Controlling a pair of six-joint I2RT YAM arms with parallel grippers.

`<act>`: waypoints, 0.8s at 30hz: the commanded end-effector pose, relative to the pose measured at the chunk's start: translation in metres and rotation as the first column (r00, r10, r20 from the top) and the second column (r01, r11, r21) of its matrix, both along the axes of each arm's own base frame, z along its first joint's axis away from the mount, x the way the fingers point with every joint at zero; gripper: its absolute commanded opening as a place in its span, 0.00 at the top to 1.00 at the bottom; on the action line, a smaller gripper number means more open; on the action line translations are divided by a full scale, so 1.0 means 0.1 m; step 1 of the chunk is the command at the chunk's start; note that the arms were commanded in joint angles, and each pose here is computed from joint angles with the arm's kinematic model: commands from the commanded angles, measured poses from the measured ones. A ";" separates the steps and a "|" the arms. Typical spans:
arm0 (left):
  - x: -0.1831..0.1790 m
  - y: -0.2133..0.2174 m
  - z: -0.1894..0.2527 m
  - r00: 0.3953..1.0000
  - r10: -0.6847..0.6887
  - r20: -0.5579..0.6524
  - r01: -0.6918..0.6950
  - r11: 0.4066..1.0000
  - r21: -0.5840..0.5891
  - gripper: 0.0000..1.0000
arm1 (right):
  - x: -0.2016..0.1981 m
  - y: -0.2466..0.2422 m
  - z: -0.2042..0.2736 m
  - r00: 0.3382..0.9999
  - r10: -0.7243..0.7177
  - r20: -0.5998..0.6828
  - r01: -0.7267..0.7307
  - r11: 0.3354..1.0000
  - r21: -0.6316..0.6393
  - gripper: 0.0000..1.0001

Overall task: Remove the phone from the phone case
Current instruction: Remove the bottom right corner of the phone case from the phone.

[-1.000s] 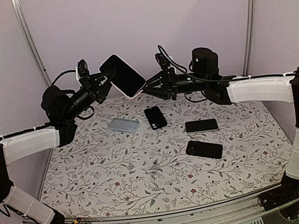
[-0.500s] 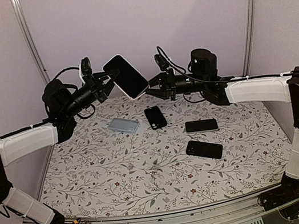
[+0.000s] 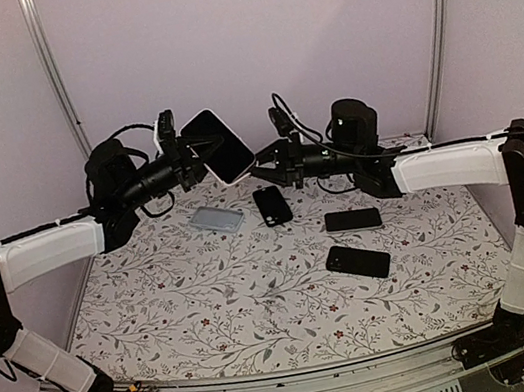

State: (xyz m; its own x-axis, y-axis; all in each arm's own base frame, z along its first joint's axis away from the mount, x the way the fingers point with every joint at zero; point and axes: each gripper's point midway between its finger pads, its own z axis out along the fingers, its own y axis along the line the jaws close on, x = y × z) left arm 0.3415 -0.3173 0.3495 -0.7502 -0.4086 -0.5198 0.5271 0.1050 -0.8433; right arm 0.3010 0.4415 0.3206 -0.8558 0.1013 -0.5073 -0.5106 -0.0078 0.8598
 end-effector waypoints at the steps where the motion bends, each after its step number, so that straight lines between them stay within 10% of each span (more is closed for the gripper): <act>1: -0.05 -0.08 -0.14 1.000 -0.026 -0.016 0.027 0.997 0.066 0.66 | -0.04 -0.09 0.37 0.994 -0.062 0.092 0.054 0.994 0.094 1.00; 14: 0.07 0.12 -0.39 0.993 0.114 0.011 -0.112 0.956 0.271 0.23 | 0.15 -0.22 -0.05 0.977 -0.210 0.040 0.212 0.976 -0.046 1.00; 24: 0.03 0.22 -0.69 0.989 0.150 0.003 -0.133 0.866 0.481 0.21 | 0.31 -0.34 -0.48 0.924 -0.340 0.175 0.378 0.882 -0.281 1.00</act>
State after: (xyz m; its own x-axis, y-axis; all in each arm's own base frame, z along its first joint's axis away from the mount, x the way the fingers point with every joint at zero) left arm 0.3498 -0.2976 0.2863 -0.7272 -0.2911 -0.6216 0.4461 0.4879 -0.7503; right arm 0.3265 0.4176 0.2458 -0.8312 0.1940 -0.5210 -0.4361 0.3536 0.8275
